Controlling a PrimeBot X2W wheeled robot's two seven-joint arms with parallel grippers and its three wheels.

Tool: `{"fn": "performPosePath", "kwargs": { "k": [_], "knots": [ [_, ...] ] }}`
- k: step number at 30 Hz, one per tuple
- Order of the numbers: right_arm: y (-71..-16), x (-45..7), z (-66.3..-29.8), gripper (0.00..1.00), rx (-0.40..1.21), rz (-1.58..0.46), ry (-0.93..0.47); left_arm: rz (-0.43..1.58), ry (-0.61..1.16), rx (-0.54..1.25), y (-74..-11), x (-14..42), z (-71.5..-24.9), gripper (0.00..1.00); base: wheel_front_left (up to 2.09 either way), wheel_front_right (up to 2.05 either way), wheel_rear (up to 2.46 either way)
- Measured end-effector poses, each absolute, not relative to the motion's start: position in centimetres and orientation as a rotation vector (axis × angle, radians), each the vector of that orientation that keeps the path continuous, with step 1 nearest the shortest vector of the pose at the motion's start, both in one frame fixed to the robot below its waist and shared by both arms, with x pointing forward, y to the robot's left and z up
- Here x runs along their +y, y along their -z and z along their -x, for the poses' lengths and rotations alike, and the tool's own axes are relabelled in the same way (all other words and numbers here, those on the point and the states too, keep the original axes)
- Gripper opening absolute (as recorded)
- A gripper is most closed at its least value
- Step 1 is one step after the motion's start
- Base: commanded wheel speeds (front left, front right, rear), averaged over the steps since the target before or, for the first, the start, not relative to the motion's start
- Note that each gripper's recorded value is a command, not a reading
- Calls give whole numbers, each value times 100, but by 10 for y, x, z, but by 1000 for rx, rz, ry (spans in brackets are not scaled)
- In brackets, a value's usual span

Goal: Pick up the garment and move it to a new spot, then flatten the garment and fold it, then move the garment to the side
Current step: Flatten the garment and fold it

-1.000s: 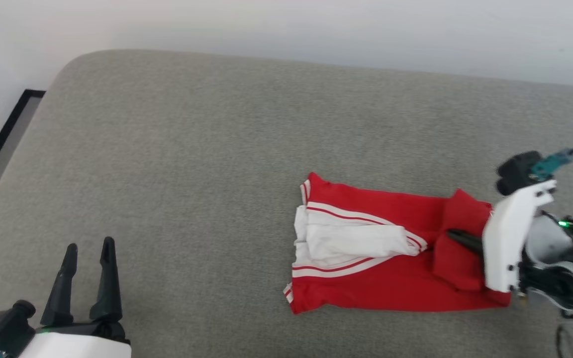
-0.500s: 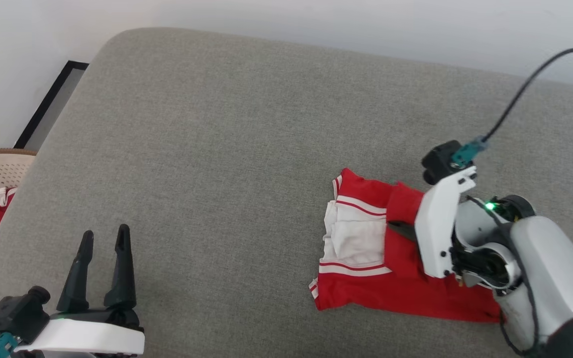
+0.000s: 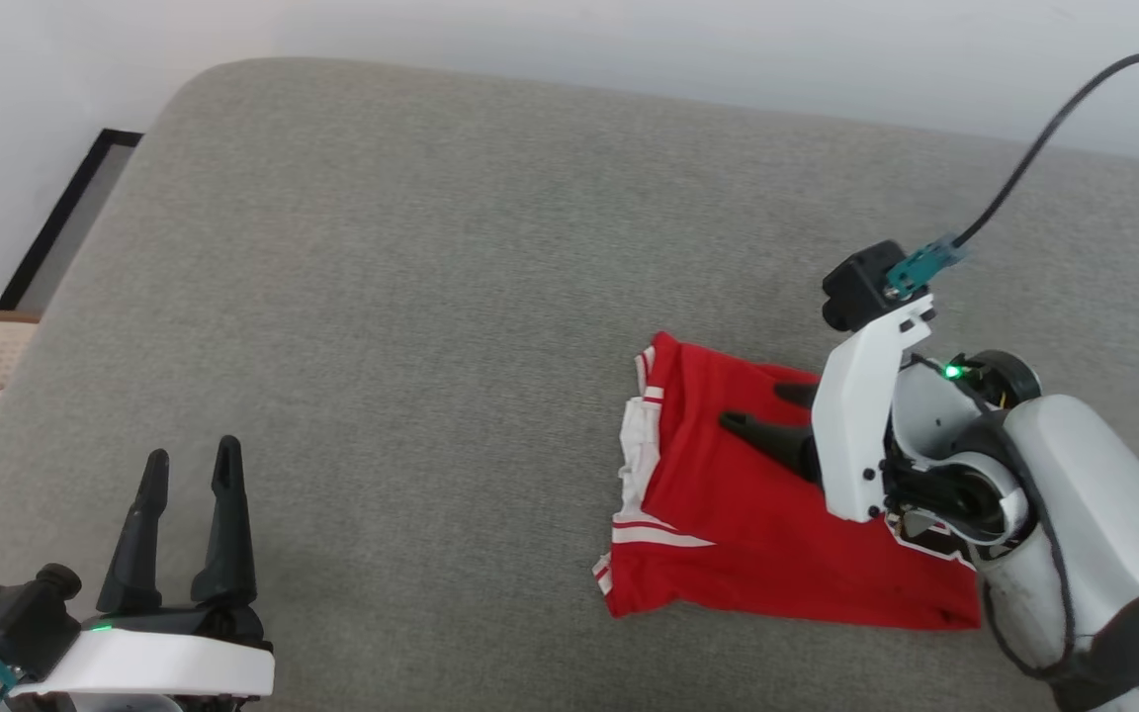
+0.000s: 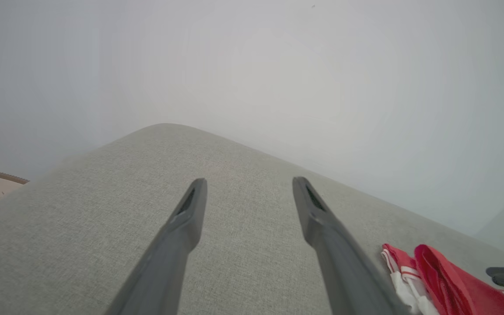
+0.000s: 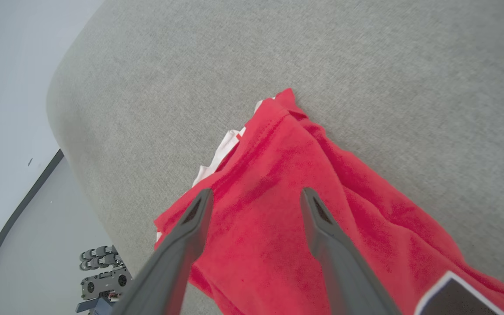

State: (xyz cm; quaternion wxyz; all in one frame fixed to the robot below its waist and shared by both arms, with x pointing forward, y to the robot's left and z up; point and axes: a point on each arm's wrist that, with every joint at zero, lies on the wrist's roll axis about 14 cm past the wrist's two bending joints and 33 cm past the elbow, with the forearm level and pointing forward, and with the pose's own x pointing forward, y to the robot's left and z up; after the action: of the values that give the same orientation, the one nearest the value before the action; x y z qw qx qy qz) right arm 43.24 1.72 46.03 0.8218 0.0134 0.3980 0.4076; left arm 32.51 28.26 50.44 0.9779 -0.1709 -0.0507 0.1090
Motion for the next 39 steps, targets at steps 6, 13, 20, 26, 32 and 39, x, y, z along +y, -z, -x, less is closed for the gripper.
{"fn": "performPosePath", "kwargs": {
  "k": [6, 13, 20, 26, 32, 39],
  "knots": [
    [-479, -2, -444, 100, 753, -55, -826, 337, -185, -110, -508, 276, -335, 100, 0, 0, 0],
    [-501, -43, -459, 100, 597, -108, -710, 326, -151, -113, -510, 270, -343, 100, 0, 0, 0],
    [-521, -86, -459, 100, 414, -147, -588, 313, -108, -112, -512, 261, -350, 100, 0, 0, 0],
    [-536, -125, -453, 100, 257, -159, -475, 300, -68, -118, -515, 252, -355, 100, 0, 0, 0],
    [-547, -163, -441, 100, 113, -167, -352, 266, -34, -125, -520, 244, -357, 100, 0, 0, 0],
    [-541, -193, -417, 100, 34, -181, -239, 232, -14, -127, -522, 240, -352, 100, 0, 0, 0]
  ]
}}
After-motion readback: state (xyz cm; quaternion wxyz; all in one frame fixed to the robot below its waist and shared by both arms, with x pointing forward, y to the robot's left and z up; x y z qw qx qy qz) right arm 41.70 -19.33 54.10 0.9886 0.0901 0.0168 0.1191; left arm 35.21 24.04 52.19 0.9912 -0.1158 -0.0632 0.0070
